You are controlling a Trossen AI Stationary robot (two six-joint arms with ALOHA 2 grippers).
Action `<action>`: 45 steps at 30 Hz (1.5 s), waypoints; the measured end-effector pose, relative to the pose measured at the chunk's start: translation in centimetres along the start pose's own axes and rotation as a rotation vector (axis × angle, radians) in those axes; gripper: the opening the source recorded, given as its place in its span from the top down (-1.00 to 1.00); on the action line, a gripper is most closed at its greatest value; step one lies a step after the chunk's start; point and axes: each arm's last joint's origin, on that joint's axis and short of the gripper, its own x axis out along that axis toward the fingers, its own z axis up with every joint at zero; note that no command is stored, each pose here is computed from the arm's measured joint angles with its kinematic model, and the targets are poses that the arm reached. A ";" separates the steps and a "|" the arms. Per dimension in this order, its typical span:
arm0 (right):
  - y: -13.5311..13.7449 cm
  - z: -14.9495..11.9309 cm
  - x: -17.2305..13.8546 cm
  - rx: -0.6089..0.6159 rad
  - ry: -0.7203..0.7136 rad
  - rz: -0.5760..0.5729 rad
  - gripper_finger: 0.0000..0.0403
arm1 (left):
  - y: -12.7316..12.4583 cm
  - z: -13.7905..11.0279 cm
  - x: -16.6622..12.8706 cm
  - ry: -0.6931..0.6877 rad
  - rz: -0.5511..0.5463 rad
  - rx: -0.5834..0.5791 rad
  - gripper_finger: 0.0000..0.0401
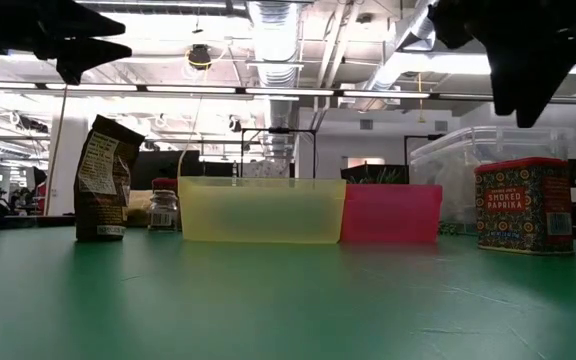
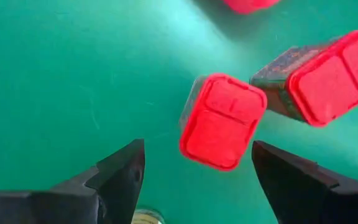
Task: Sort spices by type
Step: Put the bottom right red seasoning can into the red bin
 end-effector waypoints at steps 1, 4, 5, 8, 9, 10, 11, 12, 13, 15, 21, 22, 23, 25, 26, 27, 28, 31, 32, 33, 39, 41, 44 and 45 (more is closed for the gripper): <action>0.2 -0.2 0.2 0.002 0.007 -0.015 -0.60 | 0.0 0.0 0.0 0.002 -0.002 0.007 -0.03; 0.4 -0.5 0.7 0.019 0.023 -0.059 -0.63 | 0.0 -0.1 0.0 0.005 -0.003 0.021 -0.03; 0.5 -0.6 0.8 0.022 0.026 -0.062 -0.65 | 0.0 -0.1 0.0 0.008 -0.004 0.022 -0.03; 0.7 -0.6 0.9 0.022 0.024 -0.047 -0.73 | -0.1 -0.1 0.0 0.012 -0.030 0.018 -0.03; 0.8 -0.6 0.9 0.021 0.024 -0.045 -0.76 | -0.1 -0.1 0.0 0.015 -0.047 0.015 -0.03; 0.8 -0.6 0.9 0.022 0.023 -0.043 -0.79 | -0.2 -0.2 0.0 0.020 -0.061 0.009 -0.03; 0.8 -0.6 0.9 0.025 0.022 -0.041 -0.82 | -0.2 -0.2 0.0 0.027 -0.073 0.003 -0.03; 0.9 -0.5 0.9 0.027 0.022 -0.037 -0.86 | -0.2 -0.3 0.0 0.034 -0.085 -0.003 -0.03; 0.9 -0.5 0.9 0.028 0.021 -0.032 -0.89 | -0.2 -0.3 0.0 0.039 -0.093 -0.008 -0.03; 0.9 -0.4 1.0 0.041 0.025 -0.030 -0.96 | -0.3 -0.6 0.0 0.060 -0.104 -0.007 -0.03; 0.4 -0.2 1.9 0.097 0.032 -0.059 -0.95 | -0.2 -0.9 0.0 0.089 -0.107 0.003 -0.03; 0.3 -0.2 2.2 0.103 0.034 -0.065 -0.95 | -0.2 -0.9 0.0 0.090 -0.107 0.004 -0.03; 0.2 -0.2 2.5 0.107 0.034 -0.067 -0.95 | -0.2 -0.9 0.0 0.091 -0.107 0.004 -0.03; 0.1 -0.3 3.0 0.116 0.034 -0.070 -0.95 | -0.2 -0.9 0.0 0.092 -0.107 0.005 -0.03; 0.1 -0.3 3.2 0.121 0.034 -0.069 -0.95 | -0.2 -0.9 0.0 0.092 -0.107 0.007 -0.03; 0.0 -0.3 3.4 0.125 0.033 -0.066 -0.95 | -0.2 -0.9 0.0 0.092 -0.107 0.012 -0.03; 0.1 -0.3 3.6 0.127 0.031 -0.058 -0.95 | -0.2 -0.9 0.0 0.092 -0.107 0.018 -0.03; -0.1 -0.5 4.5 0.133 0.030 -0.056 -0.94 | -0.2 -0.9 0.0 0.091 -0.108 0.032 -0.03; -0.2 -0.5 4.8 0.136 0.030 -0.055 -0.94 | -0.2 -0.9 0.0 0.091 -0.108 0.034 -0.03; -0.2 -0.4 5.0 0.139 0.029 -0.052 -0.93 | -0.2 -0.9 0.0 0.091 -0.107 0.034 -0.03; -0.4 0.3 5.7 0.127 0.030 -0.056 -0.80 | -0.2 -0.9 0.0 0.091 -0.107 0.035 -0.03; -0.3 0.6 6.1 0.111 0.036 -0.061 -0.69 | -0.2 -0.9 0.0 0.091 -0.107 0.035 -0.03; 0.0 1.2 7.0 0.091 0.061 -0.051 -0.49 | -0.2 -1.0 -0.1 0.097 -0.106 0.039 -0.03; 0.2 1.2 7.4 0.081 0.074 -0.048 -0.43 | -0.2 -1.0 -0.1 0.099 -0.105 0.040 -0.03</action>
